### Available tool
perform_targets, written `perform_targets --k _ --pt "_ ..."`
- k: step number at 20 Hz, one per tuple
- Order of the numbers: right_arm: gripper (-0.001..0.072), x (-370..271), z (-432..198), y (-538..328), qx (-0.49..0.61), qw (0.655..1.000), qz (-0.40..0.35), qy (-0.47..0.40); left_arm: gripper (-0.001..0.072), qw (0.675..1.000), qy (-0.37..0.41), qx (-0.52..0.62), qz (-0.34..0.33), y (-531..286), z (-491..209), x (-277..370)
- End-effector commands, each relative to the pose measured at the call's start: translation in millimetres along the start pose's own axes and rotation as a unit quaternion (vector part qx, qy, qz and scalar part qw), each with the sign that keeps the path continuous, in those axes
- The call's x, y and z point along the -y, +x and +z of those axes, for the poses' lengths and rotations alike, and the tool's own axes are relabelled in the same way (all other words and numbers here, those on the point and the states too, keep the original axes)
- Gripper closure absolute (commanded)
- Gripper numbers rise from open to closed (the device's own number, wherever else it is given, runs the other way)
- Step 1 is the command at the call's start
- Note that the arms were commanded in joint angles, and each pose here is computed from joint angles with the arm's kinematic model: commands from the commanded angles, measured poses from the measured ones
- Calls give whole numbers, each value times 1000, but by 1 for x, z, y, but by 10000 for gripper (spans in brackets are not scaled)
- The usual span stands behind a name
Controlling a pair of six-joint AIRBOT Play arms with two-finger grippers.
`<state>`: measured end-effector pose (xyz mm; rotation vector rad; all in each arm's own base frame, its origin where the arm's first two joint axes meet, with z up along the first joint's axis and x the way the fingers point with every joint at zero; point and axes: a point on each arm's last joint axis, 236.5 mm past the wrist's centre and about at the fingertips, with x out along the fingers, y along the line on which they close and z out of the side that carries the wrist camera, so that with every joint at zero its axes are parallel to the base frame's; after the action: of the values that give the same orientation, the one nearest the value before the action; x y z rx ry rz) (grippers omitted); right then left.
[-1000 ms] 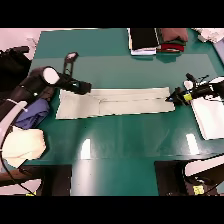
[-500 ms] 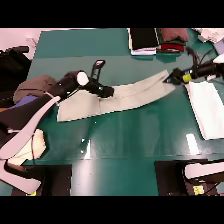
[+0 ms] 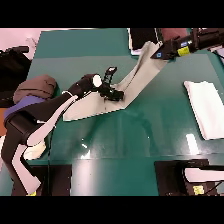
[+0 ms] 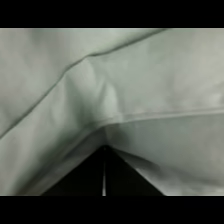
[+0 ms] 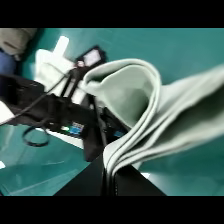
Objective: Fold the shirts.
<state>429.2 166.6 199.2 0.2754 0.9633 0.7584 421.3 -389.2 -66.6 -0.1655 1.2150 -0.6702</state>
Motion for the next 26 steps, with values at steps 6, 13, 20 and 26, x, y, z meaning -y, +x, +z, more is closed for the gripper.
perform_targets --k 6,13,20,26 --pt "697 -66 9 23 11 998 36 -53 684 998 10 42 51 -98 65 -53" --pt "694 -207 0 148 37 979 182 -87 683 939 0 258 228 -393 110 -142" --pt "419 -263 -26 227 12 965 226 -136 683 903 -5 335 270 -496 89 -137" --pt "418 -58 -43 182 -49 998 27 -23 684 917 5 333 222 -479 93 -117"
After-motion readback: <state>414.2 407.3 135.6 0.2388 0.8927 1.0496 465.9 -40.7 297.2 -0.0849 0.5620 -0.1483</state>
